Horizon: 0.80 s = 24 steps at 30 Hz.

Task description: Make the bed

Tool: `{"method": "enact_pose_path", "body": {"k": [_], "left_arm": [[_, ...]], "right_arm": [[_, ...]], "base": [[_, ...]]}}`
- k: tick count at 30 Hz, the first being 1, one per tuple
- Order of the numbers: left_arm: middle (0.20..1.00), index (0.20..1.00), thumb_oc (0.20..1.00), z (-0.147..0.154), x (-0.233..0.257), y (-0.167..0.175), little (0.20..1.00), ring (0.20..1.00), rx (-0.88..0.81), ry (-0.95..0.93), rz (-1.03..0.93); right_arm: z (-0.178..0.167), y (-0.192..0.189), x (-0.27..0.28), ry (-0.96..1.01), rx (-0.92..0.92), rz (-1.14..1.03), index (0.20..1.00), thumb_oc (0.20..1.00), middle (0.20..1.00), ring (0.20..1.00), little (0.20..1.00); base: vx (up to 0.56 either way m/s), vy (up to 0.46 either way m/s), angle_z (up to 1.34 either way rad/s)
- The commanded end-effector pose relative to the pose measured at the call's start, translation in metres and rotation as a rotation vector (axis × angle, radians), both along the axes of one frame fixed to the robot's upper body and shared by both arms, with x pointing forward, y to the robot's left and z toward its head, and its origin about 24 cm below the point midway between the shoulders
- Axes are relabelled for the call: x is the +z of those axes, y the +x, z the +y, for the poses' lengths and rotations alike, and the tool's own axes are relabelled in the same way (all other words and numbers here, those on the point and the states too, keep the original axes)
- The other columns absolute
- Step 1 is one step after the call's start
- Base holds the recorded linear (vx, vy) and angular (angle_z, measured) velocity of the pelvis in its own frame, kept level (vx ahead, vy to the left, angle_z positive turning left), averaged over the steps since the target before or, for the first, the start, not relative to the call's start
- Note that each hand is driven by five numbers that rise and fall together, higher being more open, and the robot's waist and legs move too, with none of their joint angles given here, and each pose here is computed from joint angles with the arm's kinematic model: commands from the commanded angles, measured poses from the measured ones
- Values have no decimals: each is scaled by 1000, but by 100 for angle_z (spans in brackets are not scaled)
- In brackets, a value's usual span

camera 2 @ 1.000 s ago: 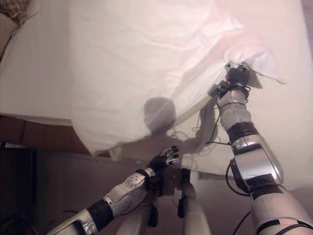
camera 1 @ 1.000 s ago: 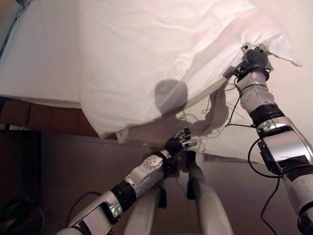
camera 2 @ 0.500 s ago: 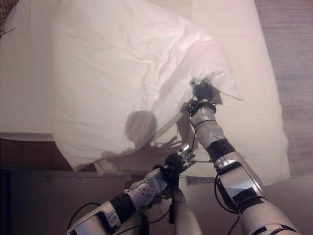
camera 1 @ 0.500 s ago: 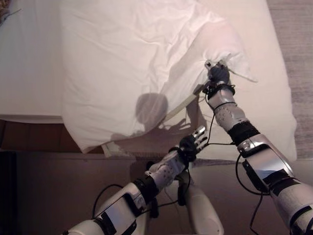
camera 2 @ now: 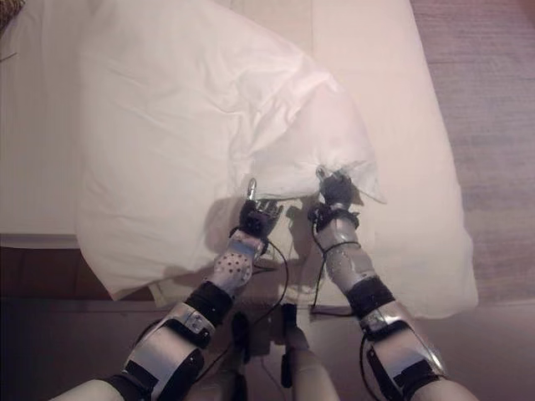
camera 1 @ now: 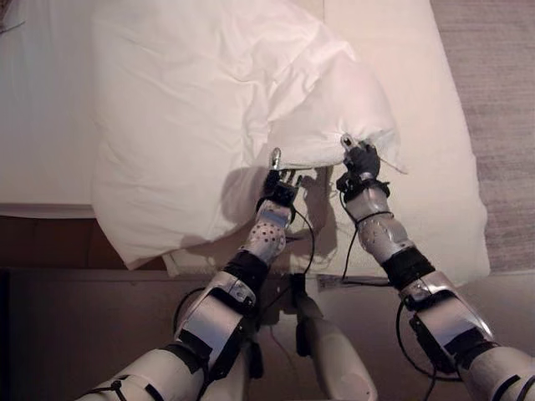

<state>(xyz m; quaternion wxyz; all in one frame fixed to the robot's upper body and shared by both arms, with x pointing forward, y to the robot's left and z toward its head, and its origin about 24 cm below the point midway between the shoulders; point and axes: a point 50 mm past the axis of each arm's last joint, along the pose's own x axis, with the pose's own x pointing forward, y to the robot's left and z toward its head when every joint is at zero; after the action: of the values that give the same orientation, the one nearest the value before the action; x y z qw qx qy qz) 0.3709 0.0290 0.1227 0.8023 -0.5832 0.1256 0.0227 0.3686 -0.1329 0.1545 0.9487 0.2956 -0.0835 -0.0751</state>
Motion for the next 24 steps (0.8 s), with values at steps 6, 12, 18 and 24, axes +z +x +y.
{"method": "enact_pose_path", "body": {"k": [6, 12, 18, 24], "left_arm": [[1000, 1000, 1000, 21, 31, 18, 1000, 1000, 172, 72, -71], [1000, 1000, 1000, 23, 26, 17, 1000, 1000, 216, 44, -22], [1000, 1000, 1000, 27, 21, 17, 1000, 1000, 256, 13, 28], [200, 200, 200, 49, 17, 17, 200, 200, 304, 122, -5]], "right_arm": [[-33, -18, 11, 150, -181, -172, 200, 200, 200, 200, 200], [-36, -29, 5, 162, -205, -182, 200, 200, 200, 200, 200], [-38, -39, -3, 205, -231, -184, 200, 200, 200, 200, 200], [-37, -48, -25, 216, -229, -131, 200, 200, 200, 200, 200]], "base": [[6, -4, 0], [0, 0, 0], [-5, -19, 0], [0, 0, 0]]}}
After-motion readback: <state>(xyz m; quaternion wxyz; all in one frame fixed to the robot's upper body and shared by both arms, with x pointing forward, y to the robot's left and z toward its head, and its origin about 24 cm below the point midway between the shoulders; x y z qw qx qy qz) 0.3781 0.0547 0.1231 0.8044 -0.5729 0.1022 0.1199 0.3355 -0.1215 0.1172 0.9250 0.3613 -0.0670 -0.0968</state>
